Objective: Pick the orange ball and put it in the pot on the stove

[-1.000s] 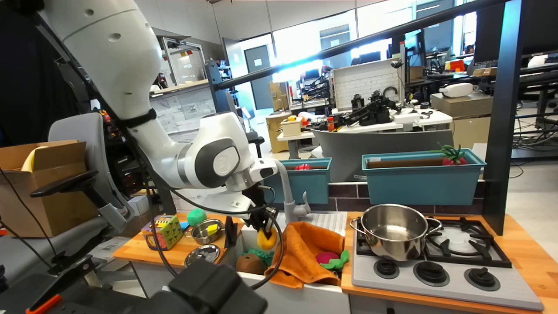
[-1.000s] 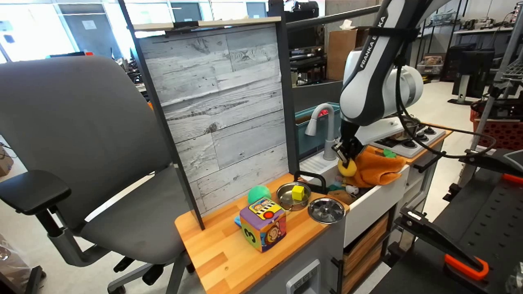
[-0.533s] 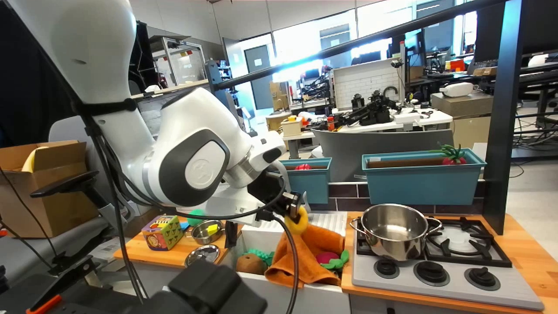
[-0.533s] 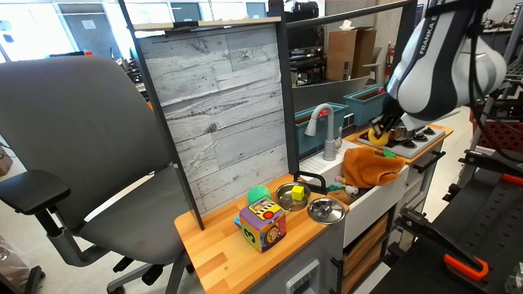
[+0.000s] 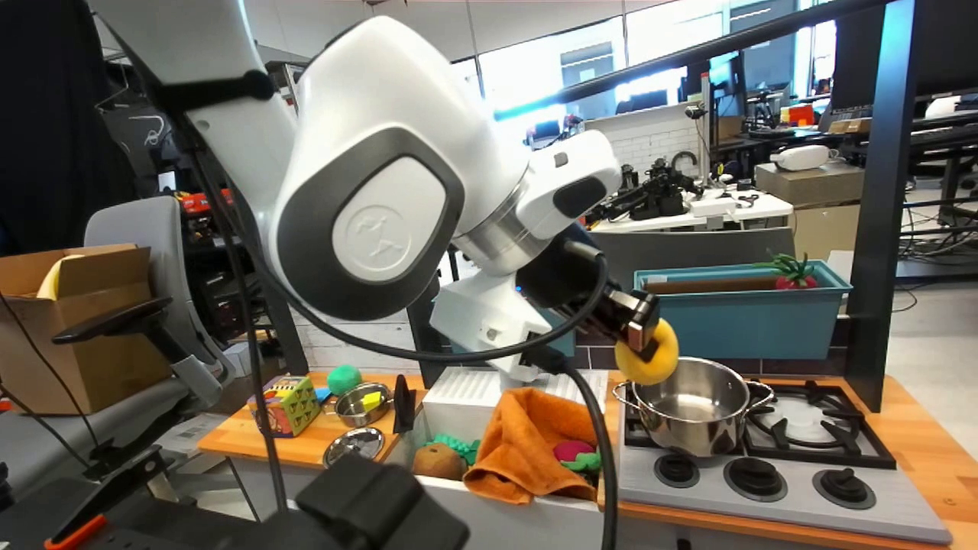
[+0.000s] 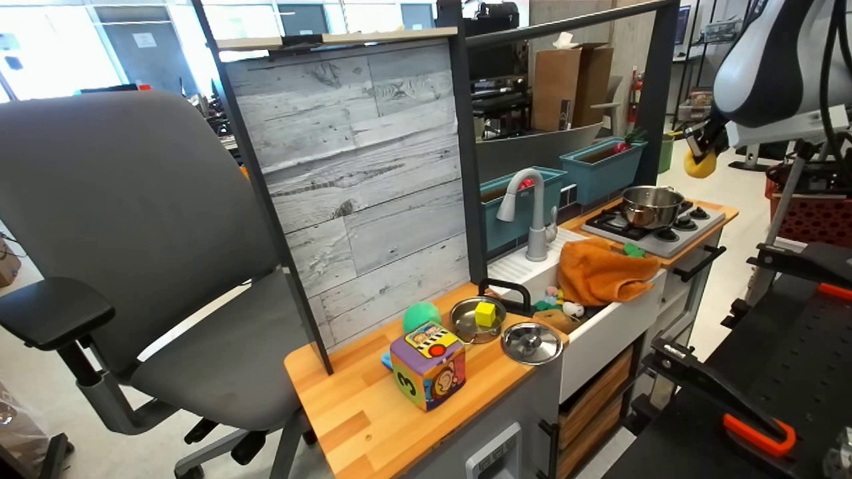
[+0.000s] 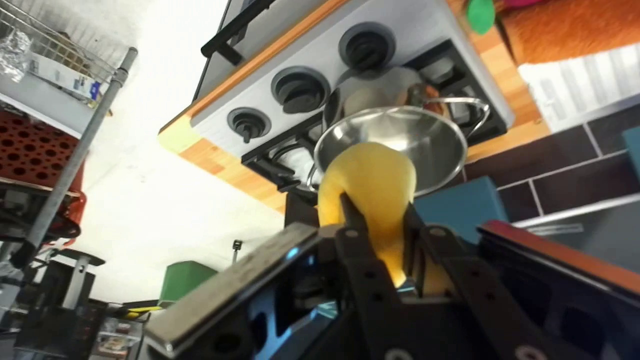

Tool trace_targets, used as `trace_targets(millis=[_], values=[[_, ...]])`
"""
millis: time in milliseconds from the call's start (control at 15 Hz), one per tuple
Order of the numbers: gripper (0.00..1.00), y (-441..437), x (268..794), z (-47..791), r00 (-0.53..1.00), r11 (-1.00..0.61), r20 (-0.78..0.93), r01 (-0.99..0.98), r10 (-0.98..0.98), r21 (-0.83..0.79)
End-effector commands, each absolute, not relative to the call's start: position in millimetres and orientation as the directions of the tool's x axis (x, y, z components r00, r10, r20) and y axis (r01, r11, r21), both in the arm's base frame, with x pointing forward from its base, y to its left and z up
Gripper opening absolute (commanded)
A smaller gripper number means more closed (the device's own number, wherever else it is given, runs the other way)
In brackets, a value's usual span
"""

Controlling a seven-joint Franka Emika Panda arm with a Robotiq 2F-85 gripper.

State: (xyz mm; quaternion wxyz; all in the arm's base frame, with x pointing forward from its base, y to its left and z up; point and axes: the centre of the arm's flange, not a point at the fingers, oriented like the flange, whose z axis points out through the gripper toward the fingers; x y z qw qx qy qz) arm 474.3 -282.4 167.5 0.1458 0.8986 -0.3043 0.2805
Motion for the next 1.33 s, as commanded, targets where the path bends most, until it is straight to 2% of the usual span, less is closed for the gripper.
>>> trace_targets(millis=[0, 267, 733, 1267], values=[[0.05, -318, 491, 195, 0.514, -0.686, 0.638, -0.727, -0.573, -0.030], [0.05, -344, 542, 207, 0.443, -0.627, 0.618, -0.772, -0.649, -0.106], [0.05, -335, 624, 179, 0.500, -0.620, 0.459, -0.770, -0.734, -0.152], [0.05, -325, 604, 174, 0.544, -0.631, 0.404, -0.766, -0.736, -0.118]])
